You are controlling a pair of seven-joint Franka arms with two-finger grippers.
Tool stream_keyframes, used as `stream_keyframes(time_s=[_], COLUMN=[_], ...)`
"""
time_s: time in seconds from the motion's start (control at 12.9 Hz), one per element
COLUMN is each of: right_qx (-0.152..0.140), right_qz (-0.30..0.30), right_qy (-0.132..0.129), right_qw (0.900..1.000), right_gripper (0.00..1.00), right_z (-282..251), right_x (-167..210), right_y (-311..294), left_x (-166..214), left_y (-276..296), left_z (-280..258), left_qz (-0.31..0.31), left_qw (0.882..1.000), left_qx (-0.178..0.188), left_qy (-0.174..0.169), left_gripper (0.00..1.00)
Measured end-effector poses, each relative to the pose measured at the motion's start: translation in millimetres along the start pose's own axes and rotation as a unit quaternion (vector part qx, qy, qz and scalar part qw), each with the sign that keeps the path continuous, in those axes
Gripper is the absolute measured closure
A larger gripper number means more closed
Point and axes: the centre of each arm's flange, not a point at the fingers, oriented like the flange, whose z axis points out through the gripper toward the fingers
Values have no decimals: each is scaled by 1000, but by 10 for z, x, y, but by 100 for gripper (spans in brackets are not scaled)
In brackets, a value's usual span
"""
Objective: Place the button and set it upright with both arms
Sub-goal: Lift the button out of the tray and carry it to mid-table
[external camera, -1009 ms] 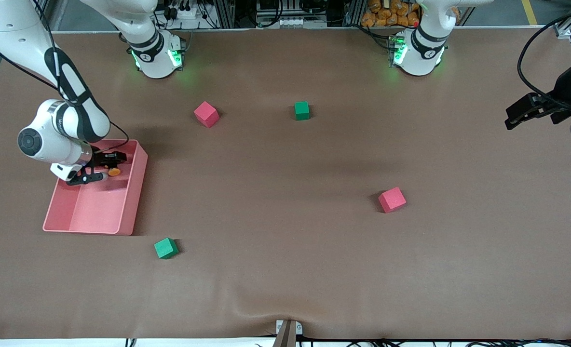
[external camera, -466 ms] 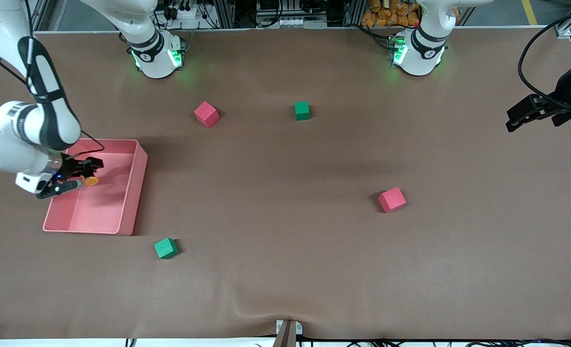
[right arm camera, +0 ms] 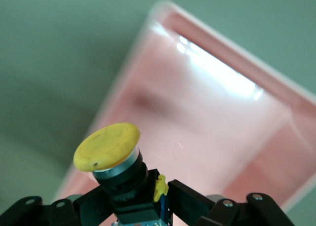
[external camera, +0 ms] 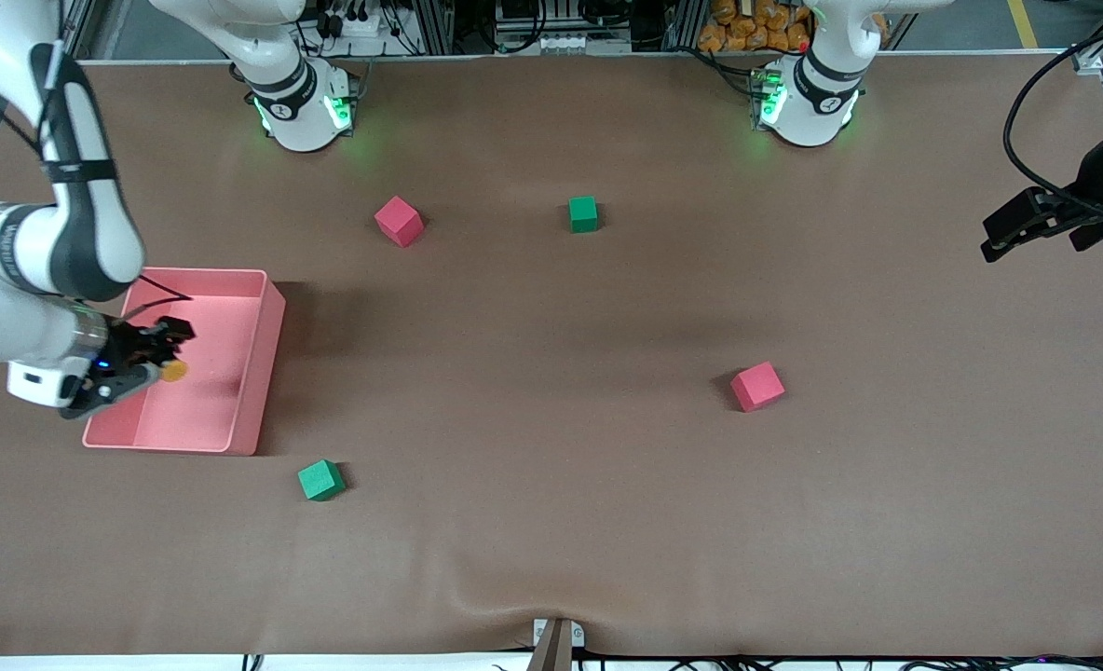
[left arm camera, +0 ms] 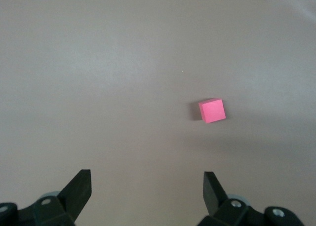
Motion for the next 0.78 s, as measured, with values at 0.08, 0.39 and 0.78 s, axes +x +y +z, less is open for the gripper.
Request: stream_keyframes(time_s=[0.08,0.39,0.78], right_qx=[-4,14,35], right_qz=[-10,40,159], right_qy=[3,19,24], right_qw=[1000,999,986], right_gripper=[53,53,53], right_z=[-33,-6,183], right_x=[198,864,1668], right_y=[-253,-1270,-2682], left_x=[4,16,48], left_y=[0,-54,-188], left_z=[-2,-2,77], left_qz=[0,2,-4], left_qw=[1000,1000,1000], left_qx=[0,1,4], left_qy=[2,3,-5], left_gripper=[0,0,0])
